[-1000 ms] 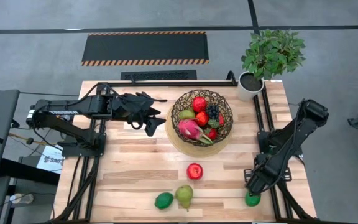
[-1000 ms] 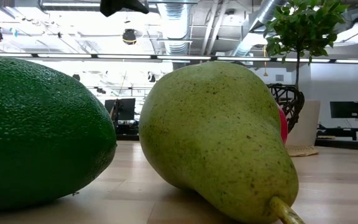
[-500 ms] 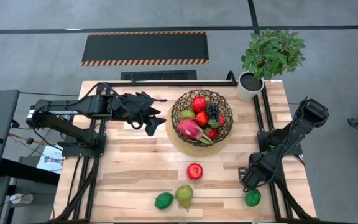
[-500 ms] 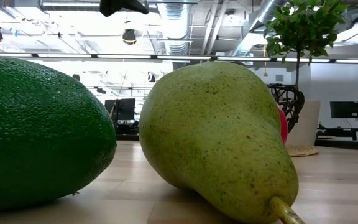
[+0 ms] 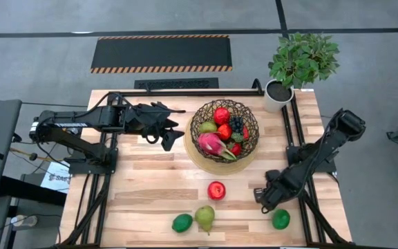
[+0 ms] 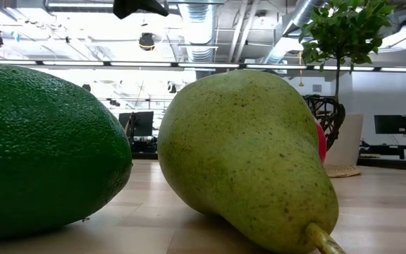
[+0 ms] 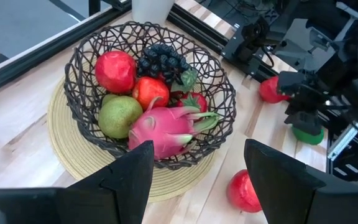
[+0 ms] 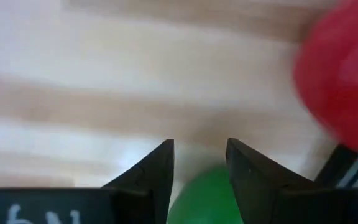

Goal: Build produce basket
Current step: Put the red apple into the black basket

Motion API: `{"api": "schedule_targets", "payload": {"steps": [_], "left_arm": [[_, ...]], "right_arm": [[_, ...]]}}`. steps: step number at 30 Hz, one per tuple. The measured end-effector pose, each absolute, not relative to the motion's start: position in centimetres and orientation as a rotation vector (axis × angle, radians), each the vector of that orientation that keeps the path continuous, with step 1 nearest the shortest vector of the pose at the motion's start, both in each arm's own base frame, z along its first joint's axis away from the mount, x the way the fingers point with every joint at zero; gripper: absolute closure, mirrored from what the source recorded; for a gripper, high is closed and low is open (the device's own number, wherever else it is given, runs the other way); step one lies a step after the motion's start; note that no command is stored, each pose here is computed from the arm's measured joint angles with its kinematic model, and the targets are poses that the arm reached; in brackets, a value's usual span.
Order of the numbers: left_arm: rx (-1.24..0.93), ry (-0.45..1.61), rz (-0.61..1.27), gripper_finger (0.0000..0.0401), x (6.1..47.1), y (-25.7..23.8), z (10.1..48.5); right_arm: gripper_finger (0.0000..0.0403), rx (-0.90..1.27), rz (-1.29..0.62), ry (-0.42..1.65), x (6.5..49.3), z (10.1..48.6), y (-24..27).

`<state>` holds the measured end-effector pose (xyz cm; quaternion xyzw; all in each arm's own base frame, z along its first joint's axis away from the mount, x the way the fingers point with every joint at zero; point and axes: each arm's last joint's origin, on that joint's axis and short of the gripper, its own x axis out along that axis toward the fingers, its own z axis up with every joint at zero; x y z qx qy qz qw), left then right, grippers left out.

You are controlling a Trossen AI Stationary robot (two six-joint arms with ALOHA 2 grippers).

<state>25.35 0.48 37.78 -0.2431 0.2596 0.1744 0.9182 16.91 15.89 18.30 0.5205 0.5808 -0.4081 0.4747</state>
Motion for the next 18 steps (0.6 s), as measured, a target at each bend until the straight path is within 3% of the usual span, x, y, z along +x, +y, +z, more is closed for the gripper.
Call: {"api": "schedule_targets", "payload": {"steps": [5,10,14,18], "left_arm": [[-0.501,0.533,0.358,0.0165,25.4,0.5,37.8],[-0.503,0.524,0.366,0.0165,25.4,0.5,37.8],[-0.503,0.523,0.366,0.0165,25.4,0.5,37.8],[-0.502,0.522,0.367,0.0165,25.4,0.5,37.8]], "right_arm": [[0.0194,1.184,-0.887,1.503,16.8,22.3,16.1],[0.0137,0.993,-1.079,1.514,15.1,25.9,14.4],[0.0119,0.914,-1.256,1.485,14.0,27.1,13.4],[0.0111,0.97,-1.284,1.446,13.3,26.4,13.0]]}}
